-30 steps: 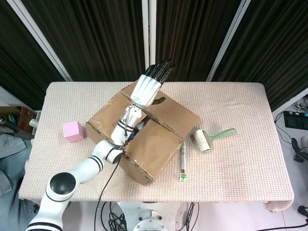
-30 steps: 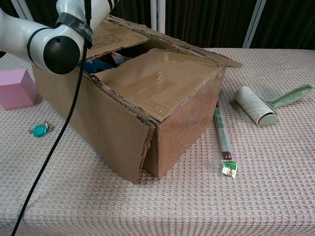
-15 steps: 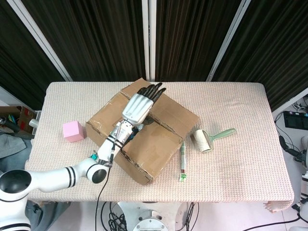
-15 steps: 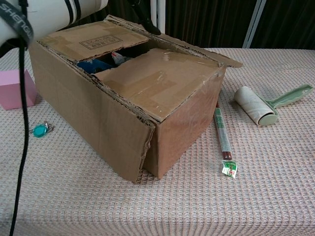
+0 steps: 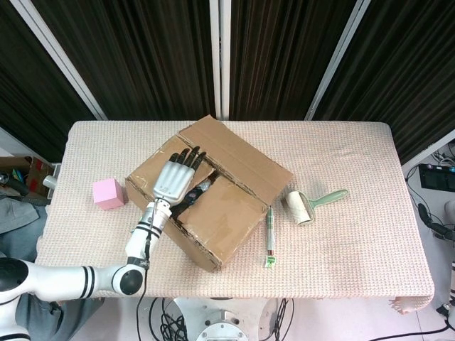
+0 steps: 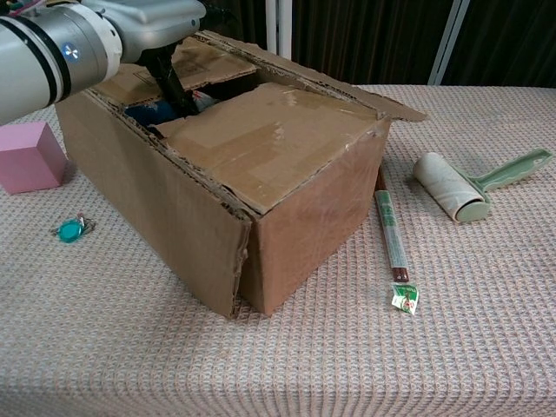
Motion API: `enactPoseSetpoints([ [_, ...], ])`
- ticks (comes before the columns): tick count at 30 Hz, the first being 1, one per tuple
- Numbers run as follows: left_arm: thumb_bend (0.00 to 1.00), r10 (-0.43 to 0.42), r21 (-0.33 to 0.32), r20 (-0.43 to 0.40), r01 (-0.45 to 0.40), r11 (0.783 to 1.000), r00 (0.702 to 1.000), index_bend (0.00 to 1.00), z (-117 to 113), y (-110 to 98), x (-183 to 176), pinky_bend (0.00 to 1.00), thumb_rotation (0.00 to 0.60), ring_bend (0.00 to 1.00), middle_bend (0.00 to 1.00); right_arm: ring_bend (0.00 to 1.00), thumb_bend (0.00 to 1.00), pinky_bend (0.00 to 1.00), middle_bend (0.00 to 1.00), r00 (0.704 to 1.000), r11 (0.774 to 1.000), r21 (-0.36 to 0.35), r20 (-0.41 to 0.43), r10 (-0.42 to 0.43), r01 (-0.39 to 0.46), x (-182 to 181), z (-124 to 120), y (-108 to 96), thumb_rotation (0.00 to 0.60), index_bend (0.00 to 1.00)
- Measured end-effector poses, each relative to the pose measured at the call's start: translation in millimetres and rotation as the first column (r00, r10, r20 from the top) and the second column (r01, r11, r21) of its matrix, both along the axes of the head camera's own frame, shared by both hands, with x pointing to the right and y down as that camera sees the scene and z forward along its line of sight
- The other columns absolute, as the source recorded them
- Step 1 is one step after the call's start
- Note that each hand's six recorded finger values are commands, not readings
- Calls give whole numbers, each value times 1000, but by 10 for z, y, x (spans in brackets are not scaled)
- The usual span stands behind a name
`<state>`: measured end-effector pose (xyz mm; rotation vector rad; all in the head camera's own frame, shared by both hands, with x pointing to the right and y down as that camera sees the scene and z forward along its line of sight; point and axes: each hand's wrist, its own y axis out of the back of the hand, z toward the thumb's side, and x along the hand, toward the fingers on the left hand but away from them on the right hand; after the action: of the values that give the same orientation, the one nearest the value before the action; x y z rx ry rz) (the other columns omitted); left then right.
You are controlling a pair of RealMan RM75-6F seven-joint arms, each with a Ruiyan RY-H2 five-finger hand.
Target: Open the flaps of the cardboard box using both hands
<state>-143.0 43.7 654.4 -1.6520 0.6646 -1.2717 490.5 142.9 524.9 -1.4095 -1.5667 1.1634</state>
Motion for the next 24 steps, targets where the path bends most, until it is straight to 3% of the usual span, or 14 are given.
enactPoseSetpoints([
  [7,60,11,144,82,-22,989,997,17,-119,-23,-118,207,600,76,0,0,176,0,0,1000,1000,-10,5,-6,6,-57,48,-6,600,0],
  [13,114,18,256,144,-55,965,989,17,-222,-31,-194,207,600,76,0,0,176,0,0,1000,1000,-12,6,-4,4,-69,59,-10,600,0],
  [19,143,-2,368,166,-60,928,986,17,-368,-129,-245,208,600,75,0,0,176,0,0,1000,1000,-12,4,2,-2,-55,56,-13,600,0],
  [24,144,-32,463,173,-53,885,984,17,-508,-309,-310,207,600,75,0,0,176,0,0,1000,1000,-17,6,3,-3,-53,68,-15,600,0],
])
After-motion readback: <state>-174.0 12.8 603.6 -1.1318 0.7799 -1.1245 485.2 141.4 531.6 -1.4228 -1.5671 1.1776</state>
